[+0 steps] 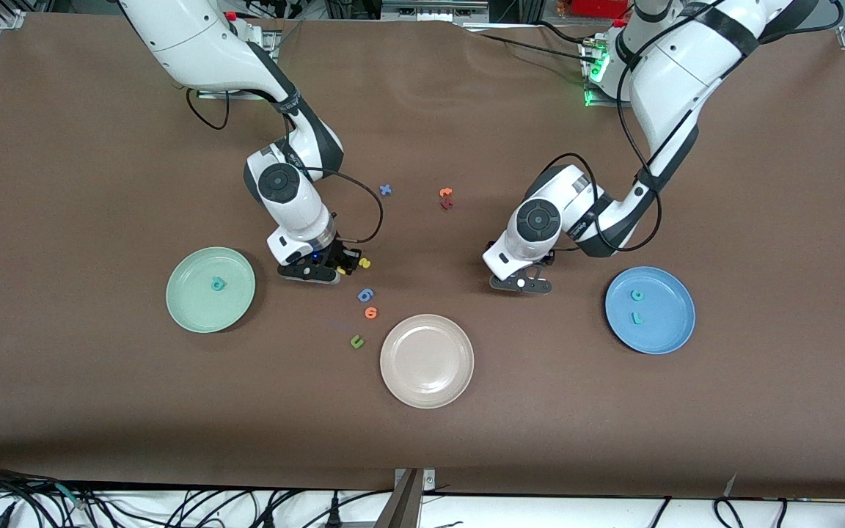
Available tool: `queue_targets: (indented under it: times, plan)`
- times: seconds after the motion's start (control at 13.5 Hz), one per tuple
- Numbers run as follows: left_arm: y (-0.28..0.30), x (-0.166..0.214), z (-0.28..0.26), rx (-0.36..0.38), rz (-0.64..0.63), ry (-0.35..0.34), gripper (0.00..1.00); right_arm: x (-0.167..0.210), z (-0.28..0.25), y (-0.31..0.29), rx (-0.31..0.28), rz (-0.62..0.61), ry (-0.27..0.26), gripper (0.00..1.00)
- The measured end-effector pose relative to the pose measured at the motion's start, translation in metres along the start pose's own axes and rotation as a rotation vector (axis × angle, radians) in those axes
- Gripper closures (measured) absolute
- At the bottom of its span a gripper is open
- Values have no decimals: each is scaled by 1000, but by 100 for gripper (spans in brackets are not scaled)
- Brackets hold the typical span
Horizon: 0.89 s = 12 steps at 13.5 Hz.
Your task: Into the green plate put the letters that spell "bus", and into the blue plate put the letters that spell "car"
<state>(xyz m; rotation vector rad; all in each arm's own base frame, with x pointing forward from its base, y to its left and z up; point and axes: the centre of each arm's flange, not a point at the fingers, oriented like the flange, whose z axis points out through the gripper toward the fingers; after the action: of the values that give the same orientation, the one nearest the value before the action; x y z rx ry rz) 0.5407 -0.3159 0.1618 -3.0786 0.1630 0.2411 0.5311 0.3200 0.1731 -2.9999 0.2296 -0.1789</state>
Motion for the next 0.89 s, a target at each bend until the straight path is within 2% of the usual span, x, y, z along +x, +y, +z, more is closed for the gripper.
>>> queue_targets:
  times: [0.07,0.3,0.44,0.89]
  plan:
    - [1,0,0,-4,1,4,12,0,0,0,0,-2,1,69]
    - [2,1,-4,-8,-2,13,43,8,-2,9,-16,-48,1,69]
    - [0,1,-7,-7,-6,15,63,24,-11,27,-68,-124,-26,69]
    - [-11,5,-12,-4,-37,19,66,85,-67,105,-178,-339,-94,69]
